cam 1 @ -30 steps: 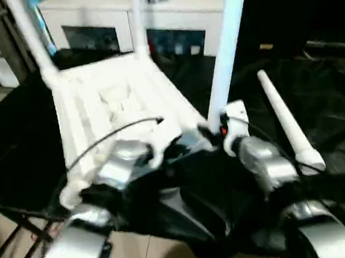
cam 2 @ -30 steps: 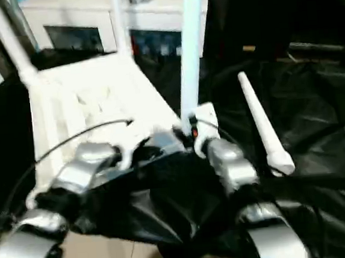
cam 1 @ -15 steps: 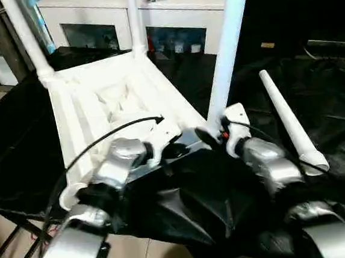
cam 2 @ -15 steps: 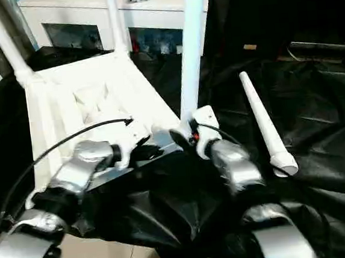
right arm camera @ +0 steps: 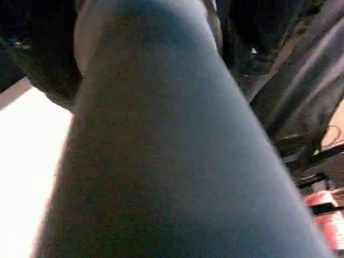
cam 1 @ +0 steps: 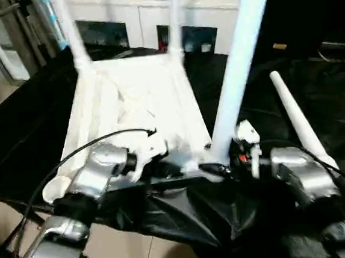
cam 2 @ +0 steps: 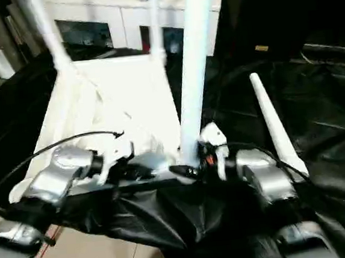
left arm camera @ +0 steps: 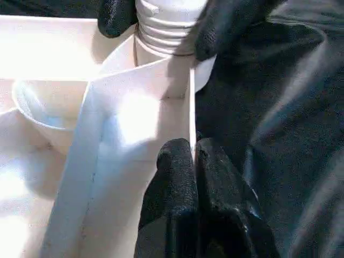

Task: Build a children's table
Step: Rotate leg to tighten

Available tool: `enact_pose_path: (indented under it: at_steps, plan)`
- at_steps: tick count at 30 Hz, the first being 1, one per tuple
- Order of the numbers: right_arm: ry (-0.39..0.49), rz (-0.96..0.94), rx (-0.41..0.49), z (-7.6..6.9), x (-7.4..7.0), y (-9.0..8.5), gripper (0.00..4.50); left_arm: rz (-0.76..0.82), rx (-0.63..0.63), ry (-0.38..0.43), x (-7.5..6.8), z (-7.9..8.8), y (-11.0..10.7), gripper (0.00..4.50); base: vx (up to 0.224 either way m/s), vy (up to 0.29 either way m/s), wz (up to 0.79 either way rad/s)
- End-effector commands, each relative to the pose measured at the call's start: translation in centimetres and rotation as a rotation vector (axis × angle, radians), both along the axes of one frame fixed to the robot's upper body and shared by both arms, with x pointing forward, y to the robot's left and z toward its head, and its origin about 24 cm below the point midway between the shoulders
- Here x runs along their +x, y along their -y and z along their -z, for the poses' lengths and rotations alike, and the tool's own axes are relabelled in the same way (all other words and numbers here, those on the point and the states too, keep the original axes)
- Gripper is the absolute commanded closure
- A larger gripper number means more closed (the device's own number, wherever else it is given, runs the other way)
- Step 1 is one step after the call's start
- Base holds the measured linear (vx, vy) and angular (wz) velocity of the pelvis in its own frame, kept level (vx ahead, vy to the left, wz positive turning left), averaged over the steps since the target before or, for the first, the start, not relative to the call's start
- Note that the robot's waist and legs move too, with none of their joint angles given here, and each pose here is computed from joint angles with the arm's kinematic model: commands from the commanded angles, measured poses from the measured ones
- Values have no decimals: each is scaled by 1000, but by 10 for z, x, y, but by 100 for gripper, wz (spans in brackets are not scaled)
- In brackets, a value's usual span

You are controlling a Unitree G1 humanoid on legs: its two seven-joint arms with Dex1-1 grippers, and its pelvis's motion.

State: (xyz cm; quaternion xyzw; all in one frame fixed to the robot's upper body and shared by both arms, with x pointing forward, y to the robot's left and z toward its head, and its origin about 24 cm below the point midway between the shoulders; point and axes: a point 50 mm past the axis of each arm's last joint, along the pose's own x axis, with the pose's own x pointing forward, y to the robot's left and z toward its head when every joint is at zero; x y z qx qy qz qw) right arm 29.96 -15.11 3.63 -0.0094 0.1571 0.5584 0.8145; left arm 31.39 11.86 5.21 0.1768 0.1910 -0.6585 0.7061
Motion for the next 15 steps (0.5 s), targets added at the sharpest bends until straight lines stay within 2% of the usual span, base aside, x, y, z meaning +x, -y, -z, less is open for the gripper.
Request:
enact_pose_path:
  at_steps: [1,2,10,12,15]
  plan:
    - [-26,-73,5,3,-6,-12,144,58,-63,46,0,-14,15,450,0,0,0]
    - [-29,-69,14,3,-6,-13,159,58,-59,47,0,-13,15,450,0,0,0]
    - [-51,-37,17,6,-6,-18,174,-14,-53,80,6,-12,15,450,0,0,0]
    - [-52,109,-26,15,4,-23,174,-130,-64,111,16,-13,20,450,0,0,0]
    - [-61,214,-60,21,11,-25,175,-184,-74,125,21,-15,24,450,0,0,0]
